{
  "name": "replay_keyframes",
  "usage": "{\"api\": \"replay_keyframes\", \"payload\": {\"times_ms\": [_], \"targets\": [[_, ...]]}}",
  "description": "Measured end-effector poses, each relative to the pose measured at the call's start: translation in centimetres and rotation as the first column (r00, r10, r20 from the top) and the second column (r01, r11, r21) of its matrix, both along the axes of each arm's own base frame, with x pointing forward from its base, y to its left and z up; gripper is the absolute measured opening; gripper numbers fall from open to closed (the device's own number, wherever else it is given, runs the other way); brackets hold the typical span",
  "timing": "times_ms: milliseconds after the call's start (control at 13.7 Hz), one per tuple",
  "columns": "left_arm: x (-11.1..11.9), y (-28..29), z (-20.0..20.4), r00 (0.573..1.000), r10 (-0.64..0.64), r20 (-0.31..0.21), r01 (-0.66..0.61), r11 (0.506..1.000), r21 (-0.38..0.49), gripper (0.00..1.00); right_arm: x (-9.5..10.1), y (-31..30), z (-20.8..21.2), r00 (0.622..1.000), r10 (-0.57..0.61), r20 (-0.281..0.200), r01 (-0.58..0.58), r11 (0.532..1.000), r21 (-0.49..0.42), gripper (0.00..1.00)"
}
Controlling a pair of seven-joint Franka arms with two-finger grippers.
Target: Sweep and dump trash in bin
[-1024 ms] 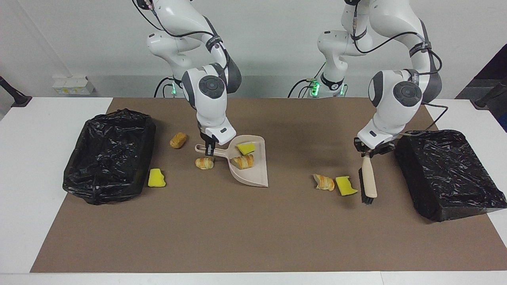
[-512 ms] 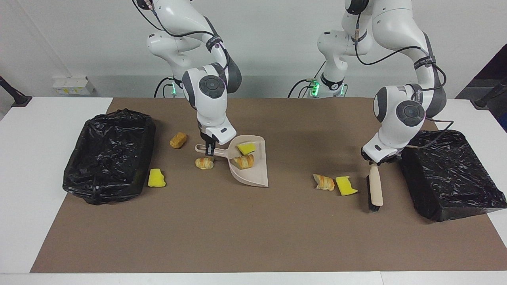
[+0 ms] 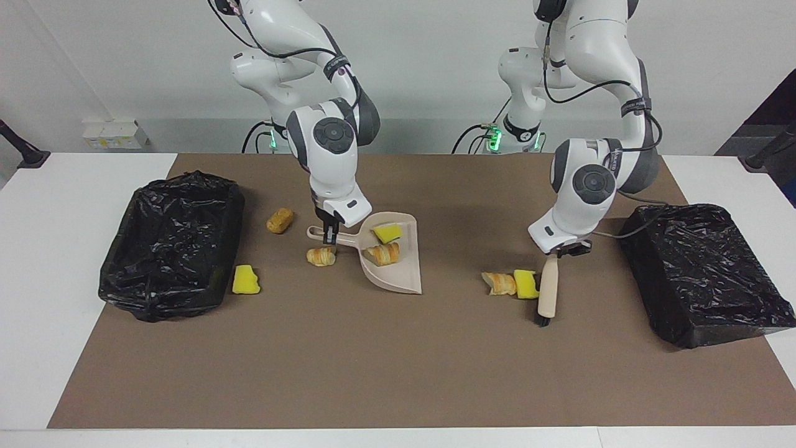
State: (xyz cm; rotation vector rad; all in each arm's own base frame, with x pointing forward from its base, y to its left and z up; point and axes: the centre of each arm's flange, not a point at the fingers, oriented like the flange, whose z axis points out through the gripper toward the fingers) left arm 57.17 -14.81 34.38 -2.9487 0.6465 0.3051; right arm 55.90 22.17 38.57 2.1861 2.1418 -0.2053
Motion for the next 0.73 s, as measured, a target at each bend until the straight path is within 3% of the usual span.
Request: {"api": "replay_keyframes", "payload": {"times_ms": [732], "targets": [[-11.2, -20.9, 1.0, 0.986, 0.165, -0.015, -0.166, 0.975, -0.145, 0.26, 0.0, 0.0, 0.0, 1.0, -0.002, 0.001, 0.002, 1.0, 0.0, 0.31]]}}
